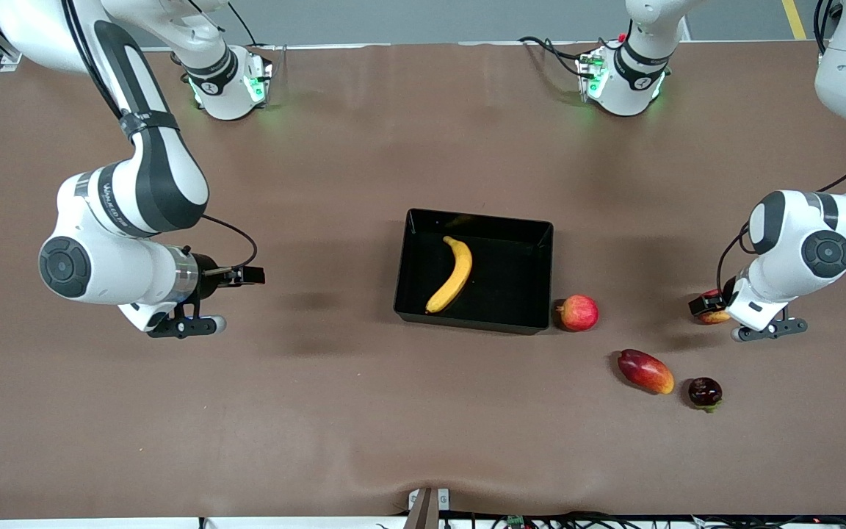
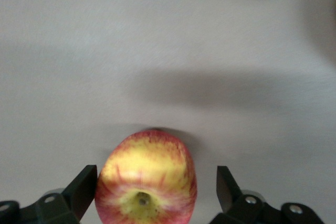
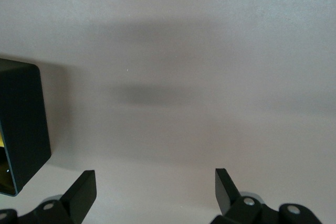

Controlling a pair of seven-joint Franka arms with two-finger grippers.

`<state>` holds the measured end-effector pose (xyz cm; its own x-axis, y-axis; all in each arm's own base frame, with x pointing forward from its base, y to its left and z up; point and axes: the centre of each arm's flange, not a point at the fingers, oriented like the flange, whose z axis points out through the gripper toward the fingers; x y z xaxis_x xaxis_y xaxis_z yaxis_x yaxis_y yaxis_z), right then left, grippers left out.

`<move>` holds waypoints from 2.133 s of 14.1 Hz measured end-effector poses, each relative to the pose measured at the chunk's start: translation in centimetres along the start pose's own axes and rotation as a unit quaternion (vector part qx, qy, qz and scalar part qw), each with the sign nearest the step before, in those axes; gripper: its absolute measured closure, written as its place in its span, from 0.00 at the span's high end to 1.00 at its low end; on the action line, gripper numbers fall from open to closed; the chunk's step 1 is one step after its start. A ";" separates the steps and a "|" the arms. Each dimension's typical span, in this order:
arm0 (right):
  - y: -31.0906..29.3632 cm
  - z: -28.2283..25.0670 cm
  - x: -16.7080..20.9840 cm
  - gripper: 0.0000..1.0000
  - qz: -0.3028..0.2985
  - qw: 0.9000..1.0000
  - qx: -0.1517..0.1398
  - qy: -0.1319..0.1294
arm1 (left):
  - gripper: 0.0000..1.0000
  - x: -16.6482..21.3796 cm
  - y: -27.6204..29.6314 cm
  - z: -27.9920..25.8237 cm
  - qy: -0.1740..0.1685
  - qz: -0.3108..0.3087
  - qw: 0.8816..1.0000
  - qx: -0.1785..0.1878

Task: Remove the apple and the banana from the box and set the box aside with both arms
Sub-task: 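Open the left gripper to set the apple on the table, then reach the left gripper into the box and grasp the yellow banana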

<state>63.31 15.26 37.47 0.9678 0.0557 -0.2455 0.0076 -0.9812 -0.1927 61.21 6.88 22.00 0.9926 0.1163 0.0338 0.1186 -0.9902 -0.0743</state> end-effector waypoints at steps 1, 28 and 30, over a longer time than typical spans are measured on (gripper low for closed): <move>0.0 0.0 0.0 1.00 0.000 1.000 0.000 0.000 | 1.00 0.2 1.2 -1.5 0.002 0.010 1.000 0.001; 2.5 1.7 0.2 1.00 0.023 1.000 -0.003 -0.017 | 0.81 -18.7 53.2 0.4 -0.027 0.072 0.996 -0.053; 2.5 1.7 0.2 1.00 0.022 1.000 -0.003 -0.018 | 0.60 -18.8 53.7 -0.1 -0.016 0.081 0.995 -0.054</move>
<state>63.11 13.16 35.31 0.9577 0.0181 -0.2873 -0.0339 -0.9840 -0.1751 48.96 -48.48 17.43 0.9990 -0.0448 -0.0014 -0.0447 -0.9985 0.0314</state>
